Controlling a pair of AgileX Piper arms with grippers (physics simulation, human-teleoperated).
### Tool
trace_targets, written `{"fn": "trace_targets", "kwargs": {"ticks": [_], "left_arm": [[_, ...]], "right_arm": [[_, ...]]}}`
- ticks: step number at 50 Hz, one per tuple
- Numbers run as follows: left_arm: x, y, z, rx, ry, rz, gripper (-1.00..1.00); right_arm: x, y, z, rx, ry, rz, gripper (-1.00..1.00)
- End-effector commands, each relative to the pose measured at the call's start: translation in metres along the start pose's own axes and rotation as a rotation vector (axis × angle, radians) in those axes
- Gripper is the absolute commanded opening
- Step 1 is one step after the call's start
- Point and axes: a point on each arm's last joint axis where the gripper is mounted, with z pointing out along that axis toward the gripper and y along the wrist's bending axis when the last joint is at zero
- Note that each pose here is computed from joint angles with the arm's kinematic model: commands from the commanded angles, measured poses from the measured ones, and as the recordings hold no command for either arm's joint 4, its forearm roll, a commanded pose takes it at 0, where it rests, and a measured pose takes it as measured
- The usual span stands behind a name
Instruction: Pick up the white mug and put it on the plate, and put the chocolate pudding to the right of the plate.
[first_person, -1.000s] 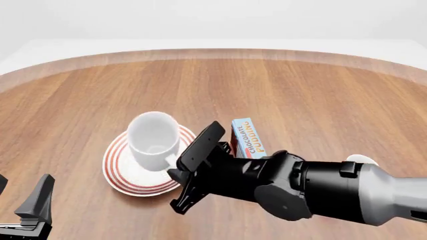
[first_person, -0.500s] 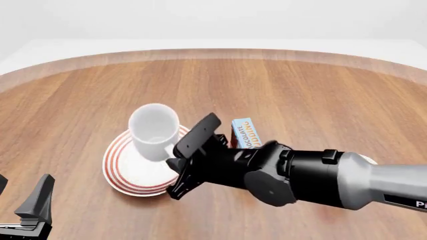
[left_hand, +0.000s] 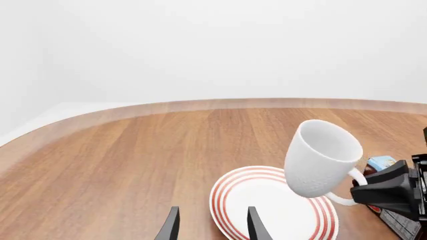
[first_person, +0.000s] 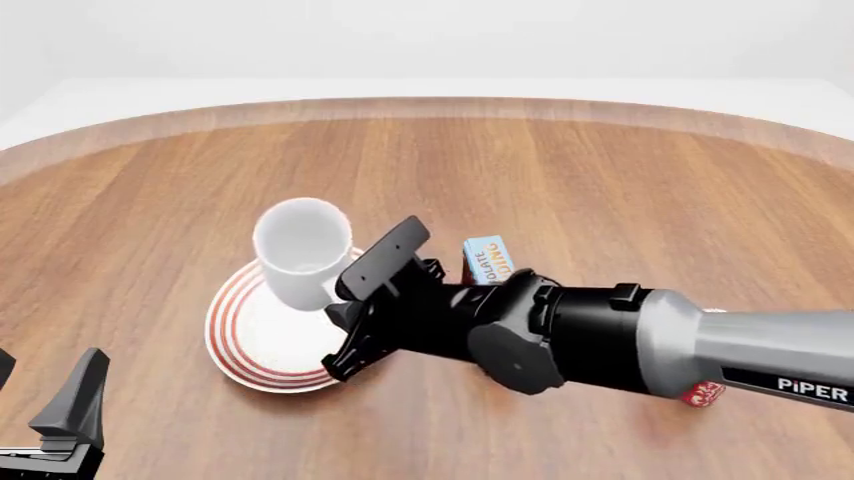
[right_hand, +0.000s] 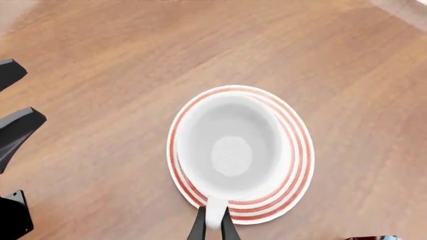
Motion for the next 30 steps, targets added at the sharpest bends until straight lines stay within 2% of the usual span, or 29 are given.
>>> {"fn": "trace_targets", "kwargs": {"ticks": [1, 19, 22, 30], "left_arm": [[0.0, 0.0, 0.0, 0.0, 0.0, 0.0, 1.0], [0.0, 0.0, 0.0, 0.0, 0.0, 0.0, 1.0], [0.0, 0.0, 0.0, 0.0, 0.0, 0.0, 1.0], [0.0, 0.0, 0.0, 0.0, 0.0, 0.0, 1.0]], "right_arm": [[-0.004, -0.001, 0.01, 0.002, -0.007, 0.005, -1.0], [-0.003, -0.001, 0.027, 0.001, 0.004, 0.028, -1.0], [-0.002, 0.002, 0.031, -0.004, 0.01, 0.049, -1.0], [0.003, -0.001, 0.039, 0.002, 0.026, 0.047, -1.0]]}}
